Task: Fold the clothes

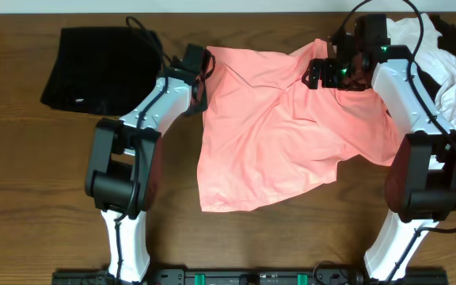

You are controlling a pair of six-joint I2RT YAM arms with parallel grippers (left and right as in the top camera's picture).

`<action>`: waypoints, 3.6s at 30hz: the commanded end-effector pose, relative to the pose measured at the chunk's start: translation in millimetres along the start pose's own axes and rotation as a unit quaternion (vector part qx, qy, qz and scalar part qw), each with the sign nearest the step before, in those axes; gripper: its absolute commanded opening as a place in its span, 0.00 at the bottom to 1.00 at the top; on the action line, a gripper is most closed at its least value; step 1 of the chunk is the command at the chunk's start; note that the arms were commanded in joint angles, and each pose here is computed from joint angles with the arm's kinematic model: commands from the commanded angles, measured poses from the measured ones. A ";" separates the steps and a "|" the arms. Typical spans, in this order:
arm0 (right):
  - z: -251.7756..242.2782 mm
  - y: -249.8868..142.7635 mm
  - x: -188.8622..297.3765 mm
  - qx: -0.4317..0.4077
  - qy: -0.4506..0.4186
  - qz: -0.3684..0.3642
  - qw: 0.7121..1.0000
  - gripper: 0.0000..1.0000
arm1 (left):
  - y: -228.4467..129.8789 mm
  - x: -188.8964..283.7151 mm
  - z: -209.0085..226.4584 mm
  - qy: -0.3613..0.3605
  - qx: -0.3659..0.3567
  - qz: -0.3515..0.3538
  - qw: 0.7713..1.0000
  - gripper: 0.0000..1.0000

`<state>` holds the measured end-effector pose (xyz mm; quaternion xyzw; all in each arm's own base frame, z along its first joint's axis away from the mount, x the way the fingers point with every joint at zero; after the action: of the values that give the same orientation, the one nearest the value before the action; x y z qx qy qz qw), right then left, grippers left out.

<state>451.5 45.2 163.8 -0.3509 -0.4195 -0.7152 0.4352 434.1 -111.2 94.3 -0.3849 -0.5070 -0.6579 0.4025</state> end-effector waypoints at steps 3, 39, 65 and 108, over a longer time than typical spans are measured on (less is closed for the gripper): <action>-2.5 1.0 -0.9 -0.007 -0.002 -0.001 1.000 0.99 | 21.1 -0.4 -9.6 -0.022 -0.015 -0.060 0.998 0.68; 2.9 -2.7 -4.5 -0.002 0.001 0.007 1.000 0.99 | 44.9 -19.4 -63.5 -0.050 -0.100 -0.111 0.988 0.65; 2.7 -2.5 -4.4 0.006 0.001 0.007 1.000 0.99 | 42.8 -26.8 -26.4 0.030 0.003 -0.090 0.995 0.05; -56.0 -119.7 115.5 -0.243 -0.276 0.042 0.929 0.99 | -100.6 180.6 -20.0 -0.027 -0.002 0.132 0.991 0.98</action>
<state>304.1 -1.7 218.3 -0.6331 -0.3429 -0.6446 0.2573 279.8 -134.0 230.8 -0.4685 -0.4651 -0.5974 0.4552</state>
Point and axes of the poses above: each gripper's point midway between its finger pads, its own x axis back along the fingers, its own z axis along the line the jaws close on, y = z × x, the point moved 8 cm from there along x, back along the fingers, and after that the axes turned 14 degrees about -x, right-handed, at the moved point
